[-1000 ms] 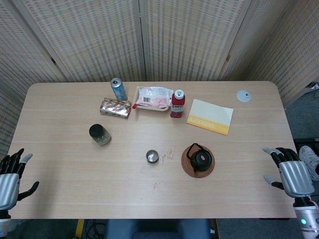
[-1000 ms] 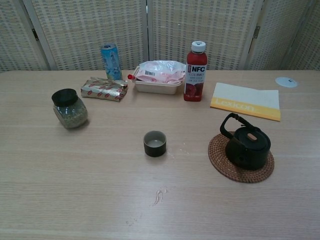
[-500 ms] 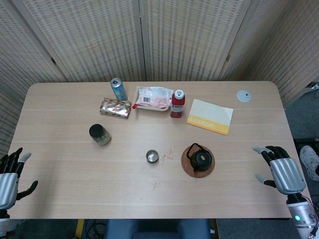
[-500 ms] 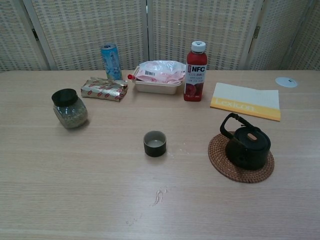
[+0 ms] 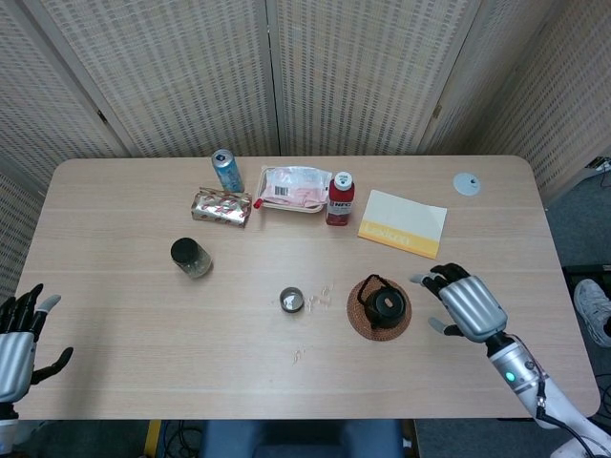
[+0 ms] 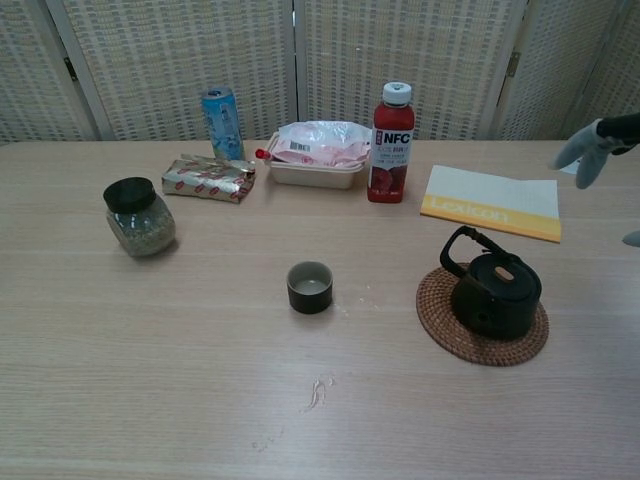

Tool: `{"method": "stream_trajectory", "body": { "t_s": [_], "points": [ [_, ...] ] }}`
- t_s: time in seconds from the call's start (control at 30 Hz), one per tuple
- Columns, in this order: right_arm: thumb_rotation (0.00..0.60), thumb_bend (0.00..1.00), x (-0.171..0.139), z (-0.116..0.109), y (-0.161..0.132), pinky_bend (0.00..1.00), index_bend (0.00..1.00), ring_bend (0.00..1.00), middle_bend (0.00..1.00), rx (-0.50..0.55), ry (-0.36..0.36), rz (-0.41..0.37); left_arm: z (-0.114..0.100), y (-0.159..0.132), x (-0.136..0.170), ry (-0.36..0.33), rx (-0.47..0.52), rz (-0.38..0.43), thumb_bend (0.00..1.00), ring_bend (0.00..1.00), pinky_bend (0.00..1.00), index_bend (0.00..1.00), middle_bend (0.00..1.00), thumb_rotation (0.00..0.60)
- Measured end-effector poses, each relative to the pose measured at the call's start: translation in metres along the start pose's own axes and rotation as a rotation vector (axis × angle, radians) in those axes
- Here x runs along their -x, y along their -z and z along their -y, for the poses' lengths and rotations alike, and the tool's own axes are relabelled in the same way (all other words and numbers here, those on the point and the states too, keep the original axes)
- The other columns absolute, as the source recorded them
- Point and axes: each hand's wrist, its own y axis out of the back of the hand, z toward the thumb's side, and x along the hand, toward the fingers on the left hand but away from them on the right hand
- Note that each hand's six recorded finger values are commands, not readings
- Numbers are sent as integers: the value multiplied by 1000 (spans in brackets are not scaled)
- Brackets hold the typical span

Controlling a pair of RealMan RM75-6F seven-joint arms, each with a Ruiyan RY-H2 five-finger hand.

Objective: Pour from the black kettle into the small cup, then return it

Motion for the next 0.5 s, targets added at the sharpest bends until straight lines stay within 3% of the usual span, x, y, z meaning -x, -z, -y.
{"method": "stream_trajectory", "body": {
  "t_s": [0.13,0.5],
  "points": [
    [600,73,26,3,-15,199,239,194,336,18,-38,-49,0,1,1,6,-4,-6,251,62,0,146,3,600],
    [600,64,84,10,-57,149,241,194,326,49,-140,-162,-1,4,4,15,-10,-20,251,62,0,169,3,600]
  ]
}}
